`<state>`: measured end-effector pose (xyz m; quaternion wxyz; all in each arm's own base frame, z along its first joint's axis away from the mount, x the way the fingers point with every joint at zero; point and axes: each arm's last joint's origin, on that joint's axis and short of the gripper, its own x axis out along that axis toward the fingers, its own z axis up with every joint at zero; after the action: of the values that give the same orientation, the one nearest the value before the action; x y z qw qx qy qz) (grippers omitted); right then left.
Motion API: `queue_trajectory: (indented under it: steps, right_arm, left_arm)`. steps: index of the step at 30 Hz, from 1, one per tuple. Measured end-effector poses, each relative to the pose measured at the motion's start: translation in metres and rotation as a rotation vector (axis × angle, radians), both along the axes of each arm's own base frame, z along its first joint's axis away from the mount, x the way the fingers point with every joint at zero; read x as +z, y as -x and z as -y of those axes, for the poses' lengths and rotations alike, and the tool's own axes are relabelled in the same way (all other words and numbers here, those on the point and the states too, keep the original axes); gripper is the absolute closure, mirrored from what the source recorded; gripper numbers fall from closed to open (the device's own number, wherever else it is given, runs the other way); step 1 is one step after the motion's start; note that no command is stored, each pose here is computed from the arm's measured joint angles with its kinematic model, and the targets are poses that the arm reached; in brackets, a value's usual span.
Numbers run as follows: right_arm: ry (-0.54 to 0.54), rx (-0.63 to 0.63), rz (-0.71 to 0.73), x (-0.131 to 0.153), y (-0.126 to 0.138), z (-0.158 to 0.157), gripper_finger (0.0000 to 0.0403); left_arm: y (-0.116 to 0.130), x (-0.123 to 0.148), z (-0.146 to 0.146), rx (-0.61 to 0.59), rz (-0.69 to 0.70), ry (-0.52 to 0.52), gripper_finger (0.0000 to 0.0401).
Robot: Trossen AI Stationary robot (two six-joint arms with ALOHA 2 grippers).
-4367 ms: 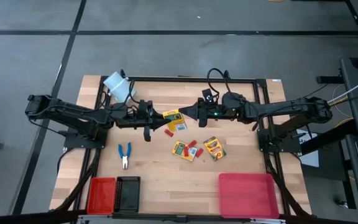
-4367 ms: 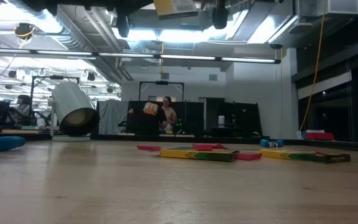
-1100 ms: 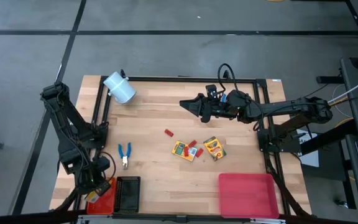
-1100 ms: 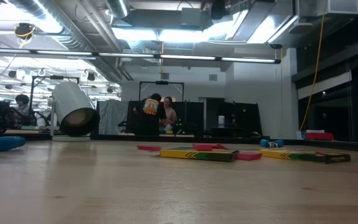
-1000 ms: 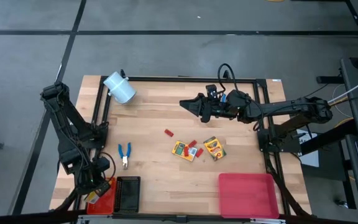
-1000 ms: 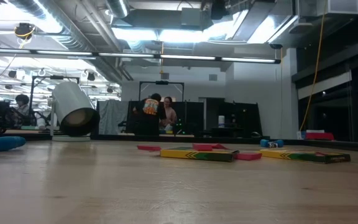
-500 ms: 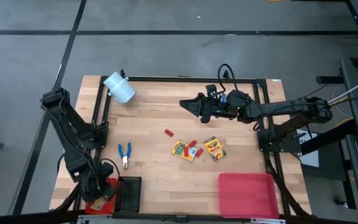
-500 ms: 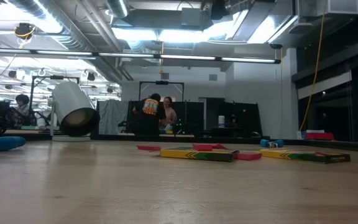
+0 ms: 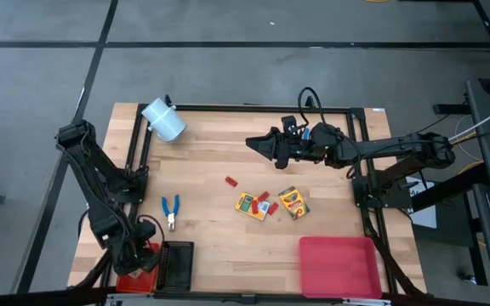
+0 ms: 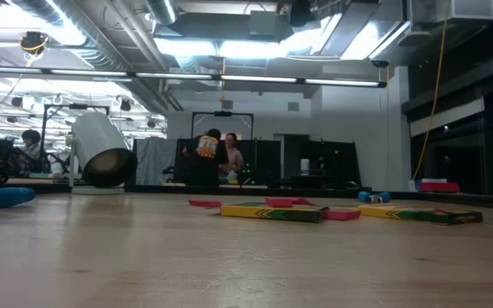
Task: Pick & Place School Supplies
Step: Put the yellow crayon box into the red basket
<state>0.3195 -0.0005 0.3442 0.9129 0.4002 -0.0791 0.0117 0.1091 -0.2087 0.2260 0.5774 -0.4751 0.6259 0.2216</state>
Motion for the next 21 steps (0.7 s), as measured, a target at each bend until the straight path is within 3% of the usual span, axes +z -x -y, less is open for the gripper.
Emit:
queue_trajectory:
  steps: [5,10,13,16,18,21]
  right_arm:
    - [-0.002,0.000,0.000,0.000,0.000,0.000,0.0272]
    - [0.009,-0.001,0.011,0.001,0.000,0.000,0.0272]
    - [0.044,-0.003,0.014,0.002,0.000,-0.001,0.0272]
    - [0.082,0.006,-0.010,0.000,0.000,-0.001,0.0272]
    - [0.097,0.017,-0.083,-0.006,0.001,0.002,0.0272]
    - [0.064,0.020,-0.322,-0.025,0.006,0.005,0.0272]
  left_arm:
    - [0.003,0.009,-0.013,0.023,0.091,-0.069,0.0197]
    - [0.004,0.024,-0.029,0.002,0.352,-0.173,0.0209]
    - [0.001,0.035,-0.041,-0.106,0.547,-0.296,0.0222]
    - [-0.008,0.042,-0.057,-0.254,0.602,-0.413,0.0233]
    - [-0.016,0.042,-0.073,-0.277,0.541,-0.457,0.0240]
    - [-0.026,0.050,-0.097,-0.165,0.581,-0.526,0.0247]
